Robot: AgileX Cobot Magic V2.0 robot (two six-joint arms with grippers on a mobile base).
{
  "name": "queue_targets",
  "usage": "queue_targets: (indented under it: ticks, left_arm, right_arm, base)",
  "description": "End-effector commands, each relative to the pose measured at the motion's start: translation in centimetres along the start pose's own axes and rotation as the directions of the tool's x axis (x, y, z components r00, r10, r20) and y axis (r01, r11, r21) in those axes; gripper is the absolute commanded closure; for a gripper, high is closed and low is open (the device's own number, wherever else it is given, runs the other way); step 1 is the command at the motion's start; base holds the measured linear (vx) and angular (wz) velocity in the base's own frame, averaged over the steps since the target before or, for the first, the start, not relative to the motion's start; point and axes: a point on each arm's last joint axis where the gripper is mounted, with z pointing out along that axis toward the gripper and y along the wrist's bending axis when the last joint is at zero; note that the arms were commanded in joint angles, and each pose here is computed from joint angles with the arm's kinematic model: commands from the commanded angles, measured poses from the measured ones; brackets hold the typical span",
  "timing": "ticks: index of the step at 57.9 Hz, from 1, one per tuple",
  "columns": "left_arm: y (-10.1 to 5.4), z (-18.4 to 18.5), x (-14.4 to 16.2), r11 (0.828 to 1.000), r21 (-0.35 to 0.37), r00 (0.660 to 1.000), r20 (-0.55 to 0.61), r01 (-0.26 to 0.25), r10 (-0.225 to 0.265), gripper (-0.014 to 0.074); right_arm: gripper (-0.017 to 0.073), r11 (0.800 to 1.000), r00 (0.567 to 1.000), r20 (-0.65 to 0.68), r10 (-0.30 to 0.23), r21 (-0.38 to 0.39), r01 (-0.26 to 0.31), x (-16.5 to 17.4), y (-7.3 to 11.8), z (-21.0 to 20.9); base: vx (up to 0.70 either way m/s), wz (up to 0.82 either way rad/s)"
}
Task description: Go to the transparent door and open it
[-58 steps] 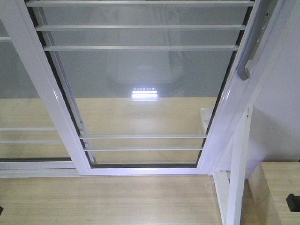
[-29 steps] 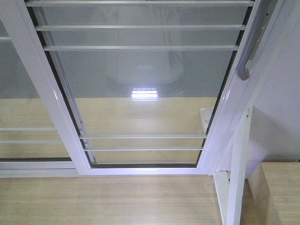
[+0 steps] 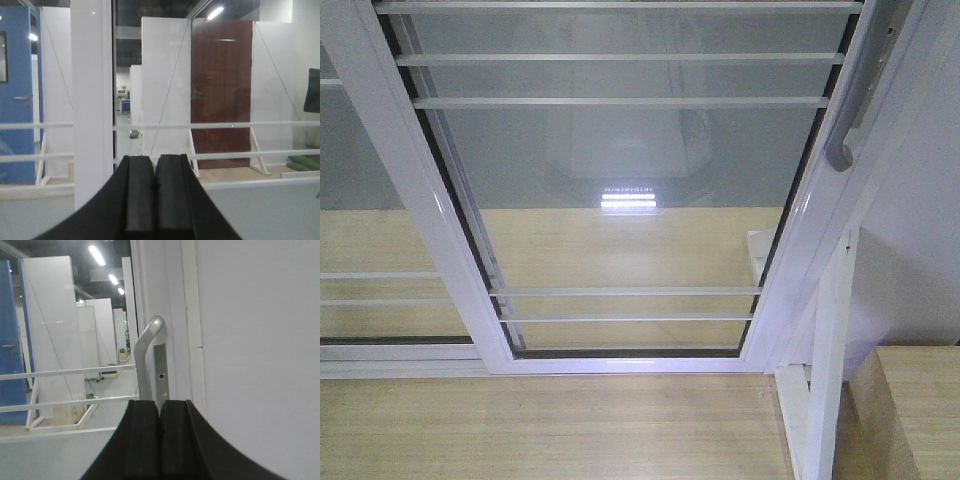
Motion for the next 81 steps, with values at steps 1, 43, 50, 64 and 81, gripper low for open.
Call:
queue_targets:
  ticks: [1,43,50,64,81]
  left_arm:
    - [-0.1,1.0,-3.5,0.999,0.002,0.997,0.071,-0.044,0.044,0.0596]
    - [-0.2,11.9,-1.2,1.000,-0.016,0.933,-0.359,0.012,-0.017,0.0543]
    - [-0.1,11.9,-1.2,0.999,-0.034,0.934,-0.354,0.042,-0.052,0.0465]
    - [-0.1,11.9,-1.4,0.998,-0.037,0.939,-0.338,0.046,-0.055,0.0277]
    - [-0.1,11.9,-1.3,0.998,-0.037,0.936,-0.346,0.046,-0.056,0.0265]
  right_arm:
    - [0.0564,0.997,0.997,0.019,-0.075,0.001,0.075,-3.5,0.2,0.8]
    - [0.0405,0.998,0.940,-0.337,-0.057,0.011,0.064,-0.1,-0.1,11.0]
    - [0.0268,0.998,0.922,-0.385,-0.051,0.012,0.061,0.9,-0.2,11.6]
    - [0.0137,0.999,0.896,-0.444,-0.017,0.030,0.033,2.5,-0.3,12.6]
    - [0.0137,0.997,0.877,-0.475,-0.073,-0.004,0.081,2.9,-0.2,14.7]
  base:
    - [0.00,0.00]
    - [0.00,0.00]
    - [0.00,0.00]
    - [0.00,0.00]
    - [0.00,0.00]
